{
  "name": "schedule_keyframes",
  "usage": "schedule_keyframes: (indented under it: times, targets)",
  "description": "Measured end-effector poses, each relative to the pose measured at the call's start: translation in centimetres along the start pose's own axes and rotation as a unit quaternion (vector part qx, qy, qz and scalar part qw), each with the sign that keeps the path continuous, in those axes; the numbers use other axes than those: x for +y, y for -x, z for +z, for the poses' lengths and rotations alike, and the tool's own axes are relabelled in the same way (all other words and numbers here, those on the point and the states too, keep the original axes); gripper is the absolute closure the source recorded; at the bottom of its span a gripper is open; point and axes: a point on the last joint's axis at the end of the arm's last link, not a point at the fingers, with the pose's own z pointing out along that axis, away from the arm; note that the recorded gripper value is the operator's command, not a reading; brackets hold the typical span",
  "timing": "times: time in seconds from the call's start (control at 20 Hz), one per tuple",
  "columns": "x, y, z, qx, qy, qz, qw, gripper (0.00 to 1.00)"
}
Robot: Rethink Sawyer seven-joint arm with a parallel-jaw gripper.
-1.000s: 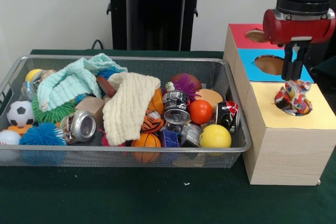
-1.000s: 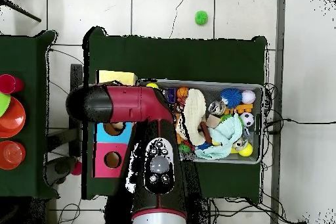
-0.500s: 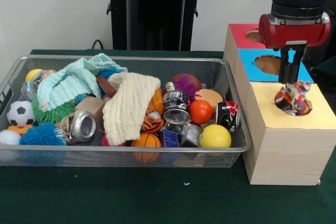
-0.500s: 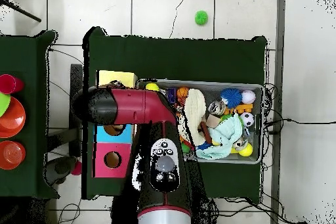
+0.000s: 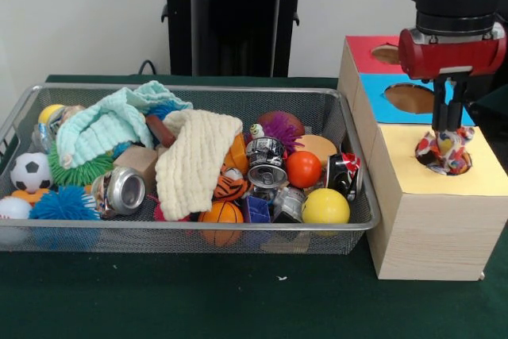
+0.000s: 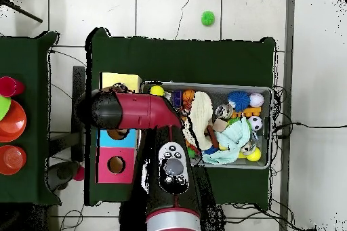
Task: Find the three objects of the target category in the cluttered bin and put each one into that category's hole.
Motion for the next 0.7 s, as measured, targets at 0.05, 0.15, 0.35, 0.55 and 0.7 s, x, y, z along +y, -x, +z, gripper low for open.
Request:
schedule_keyframes:
  times: [0.05, 0.15, 0.35, 0.55, 0.7]
  targets:
    - [0.05, 0.0, 0.01, 0.0, 0.001, 0.001, 1.0, 1.0]
    - [0.14, -0.01, 0.03, 0.001, 0.003, 0.003, 1.0, 1.0]
    - [0.45, -0.03, 0.1, 0.003, 0.009, 0.005, 0.9999, 1.0]
    - [0.62, -0.06, 0.11, 0.003, 0.009, 0.003, 0.9999, 1.0]
    - [0.61, -0.08, 0.25, 0.001, 0.008, 0.002, 1.0, 1.0]
